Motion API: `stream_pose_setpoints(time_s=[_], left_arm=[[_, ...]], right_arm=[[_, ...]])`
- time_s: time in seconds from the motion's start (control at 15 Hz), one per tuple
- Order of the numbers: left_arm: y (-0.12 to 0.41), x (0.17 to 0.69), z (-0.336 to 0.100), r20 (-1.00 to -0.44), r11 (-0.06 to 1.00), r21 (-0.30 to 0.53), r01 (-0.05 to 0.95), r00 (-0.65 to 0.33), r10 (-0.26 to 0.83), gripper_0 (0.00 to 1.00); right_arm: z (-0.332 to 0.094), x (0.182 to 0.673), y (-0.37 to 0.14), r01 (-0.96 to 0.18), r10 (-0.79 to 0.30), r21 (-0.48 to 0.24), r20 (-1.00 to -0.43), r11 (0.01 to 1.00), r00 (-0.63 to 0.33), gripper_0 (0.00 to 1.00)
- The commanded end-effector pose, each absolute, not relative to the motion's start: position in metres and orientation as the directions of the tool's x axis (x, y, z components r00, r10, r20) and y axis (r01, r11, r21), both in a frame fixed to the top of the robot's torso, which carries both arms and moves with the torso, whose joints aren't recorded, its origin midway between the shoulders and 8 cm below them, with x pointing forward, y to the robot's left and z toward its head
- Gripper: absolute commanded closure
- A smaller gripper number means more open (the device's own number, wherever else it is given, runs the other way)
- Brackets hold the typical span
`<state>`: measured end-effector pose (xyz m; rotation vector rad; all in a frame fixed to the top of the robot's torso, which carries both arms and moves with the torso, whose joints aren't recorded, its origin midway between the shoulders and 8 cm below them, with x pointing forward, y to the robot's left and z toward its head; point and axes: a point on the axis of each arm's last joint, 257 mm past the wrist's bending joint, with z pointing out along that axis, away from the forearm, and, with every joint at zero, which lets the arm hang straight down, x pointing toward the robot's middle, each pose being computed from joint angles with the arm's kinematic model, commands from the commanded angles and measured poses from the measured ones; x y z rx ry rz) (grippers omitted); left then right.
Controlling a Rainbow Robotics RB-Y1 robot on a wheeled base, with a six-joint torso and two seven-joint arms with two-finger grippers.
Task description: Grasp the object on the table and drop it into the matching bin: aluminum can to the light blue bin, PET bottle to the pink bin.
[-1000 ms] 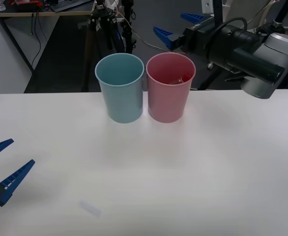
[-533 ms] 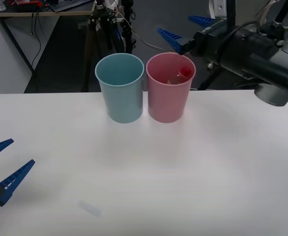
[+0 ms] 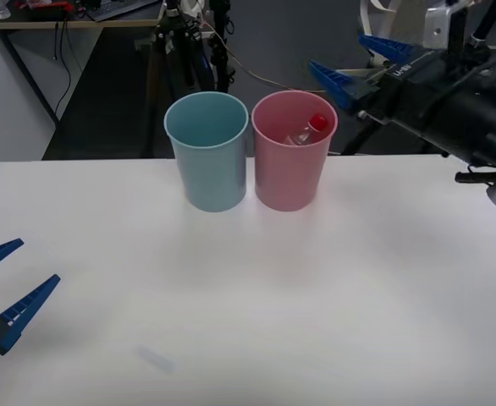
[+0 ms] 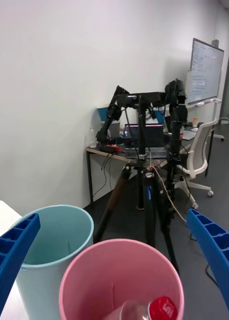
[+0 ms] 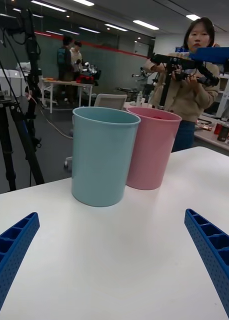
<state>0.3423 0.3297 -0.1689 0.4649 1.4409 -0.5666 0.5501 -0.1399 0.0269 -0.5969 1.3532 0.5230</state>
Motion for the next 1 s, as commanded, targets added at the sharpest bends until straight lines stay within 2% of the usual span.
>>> stream_pose_setpoints(time_s=[0.07,0.27,0.47,0.53,0.73,1.0], left_arm=[[0.330,0.342,-0.169,-0.996,0.785,-0.039,0.618,0.041,-0.082,0.00],[0.330,0.342,-0.169,-0.996,0.785,-0.039,0.618,0.041,-0.082,0.00],[0.330,0.342,-0.169,-0.996,0.785,-0.039,0.618,0.041,-0.082,0.00],[0.330,0.342,-0.169,-0.996,0.785,-0.039,0.618,0.041,-0.082,0.00],[0.330,0.342,-0.169,-0.996,0.785,-0.039,0.618,0.041,-0.082,0.00],[0.330,0.342,-0.169,-0.996,0.785,-0.039,0.618,0.041,-0.082,0.00]], right_arm=[[0.026,0.535,-0.163,-0.634,0.002,-0.103,-0.987,0.766,0.163,0.00],[0.016,0.518,-0.196,-0.582,-0.042,-0.149,-0.980,0.799,0.193,0.00],[0.004,0.503,-0.221,-0.546,-0.051,-0.142,-0.983,0.825,0.178,0.00],[-0.001,0.498,-0.227,-0.542,-0.047,-0.133,-0.985,0.830,0.168,0.00],[-0.015,0.484,-0.238,-0.556,0.028,-0.037,-0.994,0.830,0.108,0.00],[-0.047,0.465,-0.248,-0.555,0.073,0.024,-0.995,0.831,0.067,0.00]])
